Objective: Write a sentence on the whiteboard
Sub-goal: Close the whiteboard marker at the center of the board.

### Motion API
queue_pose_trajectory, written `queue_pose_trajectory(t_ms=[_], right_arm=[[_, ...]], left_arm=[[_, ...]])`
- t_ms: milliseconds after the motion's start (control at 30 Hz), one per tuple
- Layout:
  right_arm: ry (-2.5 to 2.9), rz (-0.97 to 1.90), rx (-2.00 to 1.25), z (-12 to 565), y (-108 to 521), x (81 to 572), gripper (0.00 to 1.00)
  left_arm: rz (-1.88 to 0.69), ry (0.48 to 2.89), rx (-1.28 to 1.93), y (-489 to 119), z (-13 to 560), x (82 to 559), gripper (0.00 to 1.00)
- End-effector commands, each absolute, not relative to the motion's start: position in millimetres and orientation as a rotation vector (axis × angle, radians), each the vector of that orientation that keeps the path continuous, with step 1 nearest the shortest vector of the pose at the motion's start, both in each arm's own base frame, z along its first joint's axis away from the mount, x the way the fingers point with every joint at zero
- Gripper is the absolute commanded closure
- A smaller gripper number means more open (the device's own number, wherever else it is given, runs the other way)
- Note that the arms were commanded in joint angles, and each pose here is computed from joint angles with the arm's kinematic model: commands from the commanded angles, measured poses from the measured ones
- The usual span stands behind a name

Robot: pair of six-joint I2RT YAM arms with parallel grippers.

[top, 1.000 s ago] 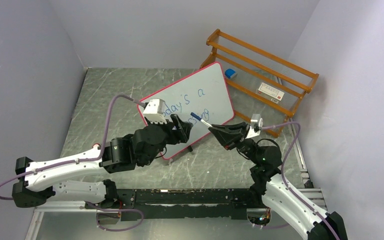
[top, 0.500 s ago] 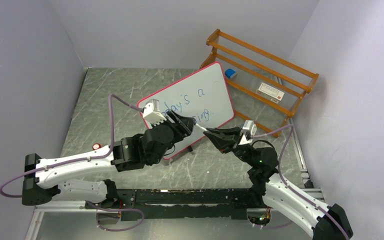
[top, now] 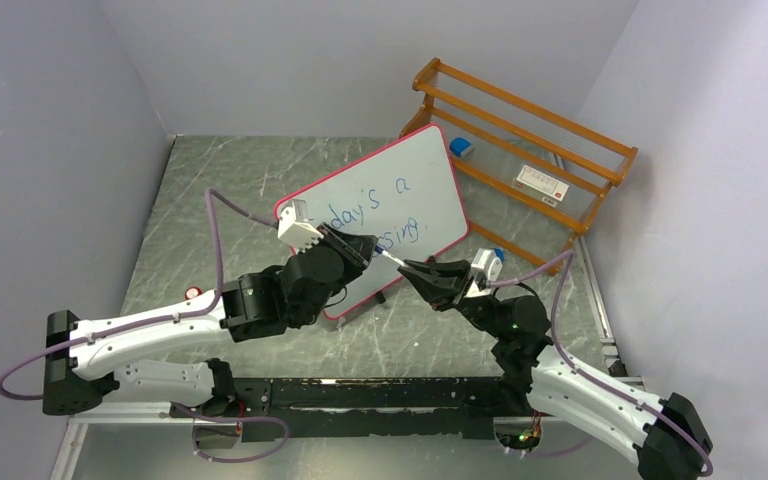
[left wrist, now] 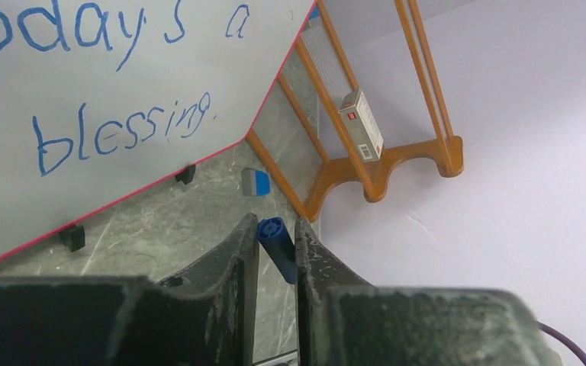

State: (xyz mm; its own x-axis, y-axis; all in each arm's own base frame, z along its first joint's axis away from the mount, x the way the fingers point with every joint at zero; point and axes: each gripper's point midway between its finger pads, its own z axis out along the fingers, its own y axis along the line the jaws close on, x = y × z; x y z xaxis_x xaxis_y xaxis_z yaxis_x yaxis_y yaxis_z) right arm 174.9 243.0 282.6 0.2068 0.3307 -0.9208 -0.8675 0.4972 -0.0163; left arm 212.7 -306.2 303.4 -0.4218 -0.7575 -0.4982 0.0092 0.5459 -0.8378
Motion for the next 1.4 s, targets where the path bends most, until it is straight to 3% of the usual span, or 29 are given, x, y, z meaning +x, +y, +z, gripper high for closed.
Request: queue_pose_trajectory(t_ms=[0,100,600,900,1133,1367], right_arm=[[0.997,0.888,-0.606,300.3,241.4,175.3,1.0],[0.991,0.898,-0.586,303.5,240.1,175.0,1.0],[1.048,1.052,-0.406,317.3,244.1,185.1,1.0],[1.121,1.141,-0.257,323.2,242.2,194.5,1.0],[1.25,1.107,-0.257,299.0,240.5,197.4,1.0],[1.486,1.053,-0.254,255.5,233.1,194.5,1.0]], left_arm=[[-1.045,1.78,-0.682,-303.4,308.3,215.0,0.84],[-1.085,1.78,-0.689,-306.0,306.2,212.7,0.95],[-1.422,1.752,-0.493,-350.9,304.5,179.5,0.95],[-1.418,1.724,-0.409,-354.6,294.5,161.6,0.95],[-1.119,1.696,-0.435,-308.4,308.0,185.3,0.95],[-0.719,1.656,-0.322,-250.5,343.9,209.4,0.64]])
